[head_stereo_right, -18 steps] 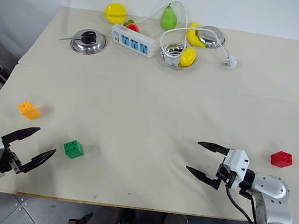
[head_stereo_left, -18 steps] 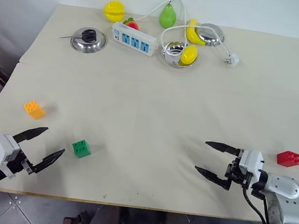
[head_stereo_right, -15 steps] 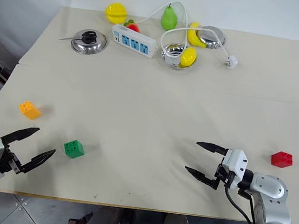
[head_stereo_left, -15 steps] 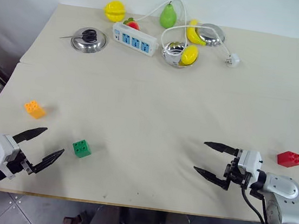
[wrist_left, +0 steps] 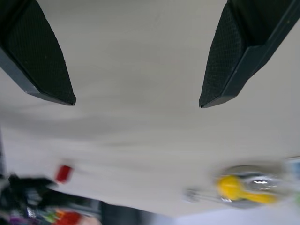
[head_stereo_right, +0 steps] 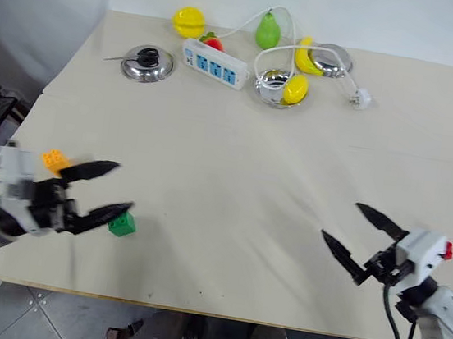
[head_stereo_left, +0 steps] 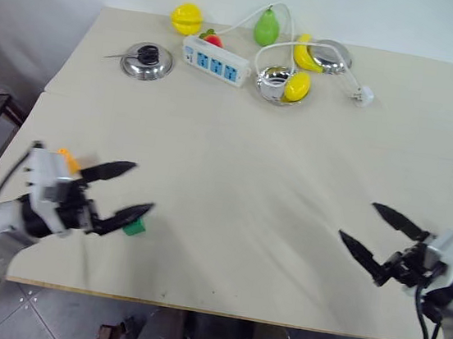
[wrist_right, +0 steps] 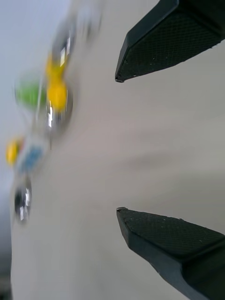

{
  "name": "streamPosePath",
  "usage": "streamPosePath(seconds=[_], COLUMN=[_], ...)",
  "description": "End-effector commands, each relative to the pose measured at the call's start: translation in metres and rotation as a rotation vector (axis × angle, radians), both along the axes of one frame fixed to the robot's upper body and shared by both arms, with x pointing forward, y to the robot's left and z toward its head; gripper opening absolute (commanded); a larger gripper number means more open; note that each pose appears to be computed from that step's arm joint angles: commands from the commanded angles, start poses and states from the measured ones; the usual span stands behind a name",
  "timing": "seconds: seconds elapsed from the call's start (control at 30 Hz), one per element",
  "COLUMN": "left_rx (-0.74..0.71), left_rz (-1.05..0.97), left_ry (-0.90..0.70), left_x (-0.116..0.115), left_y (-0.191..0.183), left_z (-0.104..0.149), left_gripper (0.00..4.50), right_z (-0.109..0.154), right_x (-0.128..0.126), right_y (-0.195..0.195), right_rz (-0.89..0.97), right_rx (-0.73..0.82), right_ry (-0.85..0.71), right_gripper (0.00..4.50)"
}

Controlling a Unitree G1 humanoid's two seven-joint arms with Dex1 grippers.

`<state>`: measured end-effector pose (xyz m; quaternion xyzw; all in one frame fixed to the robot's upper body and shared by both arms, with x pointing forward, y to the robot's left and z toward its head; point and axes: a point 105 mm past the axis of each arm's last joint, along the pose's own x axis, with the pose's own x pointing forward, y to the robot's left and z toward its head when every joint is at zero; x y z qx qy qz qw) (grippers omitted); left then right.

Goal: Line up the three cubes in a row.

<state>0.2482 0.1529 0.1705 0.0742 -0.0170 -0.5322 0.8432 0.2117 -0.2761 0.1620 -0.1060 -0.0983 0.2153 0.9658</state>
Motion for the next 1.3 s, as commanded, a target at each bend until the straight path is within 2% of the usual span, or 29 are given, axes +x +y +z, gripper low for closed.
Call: streamPosePath(seconds=[0.03, 0.2, 0.3, 0.4, 0.47, 0.6, 0.7, 0.9, 1.03, 1.2, 1.3], left_rx=[0.013, 0.007, 0.023, 0.038, 0.032, 0.023, 0.025, 0.045, 0.051, 0.054, 0.059], left_rz=[-0.074, -0.228, -0.262, -0.269, -0.264, -0.238, -0.227, -0.205, -0.169, -0.151, -0.138], left_ry=[0.008, 0.034, 0.047, 0.044, 0.052, 0.054, 0.044, 0.052, 0.044, 0.037, 0.028], left_x=[0.01, 0.014, 0.01, 0.006, 0.003, 0.002, 0.0, -0.007, -0.007, -0.005, -0.004], left_y=[-0.018, -0.05, -0.052, -0.051, -0.049, -0.047, -0.049, -0.047, -0.043, -0.041, -0.039], left_z=[-0.006, -0.008, -0.012, -0.012, -0.01, -0.01, -0.009, -0.01, -0.009, -0.008, -0.007], left_gripper=[4.47, 4.47, 4.47, 4.47, 4.47, 4.47, 4.47, 4.47, 4.47, 4.47, 4.5], right_z=[0.013, -0.025, -0.034, -0.027, -0.013, -0.002, -0.003, -0.003, -0.018, -0.028, -0.033], right_x=[-0.026, -0.077, -0.084, -0.078, -0.066, -0.042, -0.02, 0.015, 0.027, 0.039, 0.039], right_y=[-0.033, -0.086, -0.097, -0.098, -0.098, -0.112, -0.116, -0.125, -0.135, -0.123, -0.118], right_rz=[-0.225, -0.659, -0.771, -0.781, -0.723, -0.722, -0.693, -0.698, -0.758, -0.71, -0.696], right_rx=[0.017, 0.049, 0.057, 0.045, 0.018, 0.045, 0.129, 0.136, 0.121, 0.147, 0.132], right_ry=[-0.068, 0.082, 0.152, 0.195, 0.226, 0.359, 0.481, 0.549, 0.644, 0.689, 0.716], right_gripper=[4.5, 4.5, 4.5, 4.5, 4.5, 4.5, 4.5, 4.5, 4.5, 4.5, 3.88])
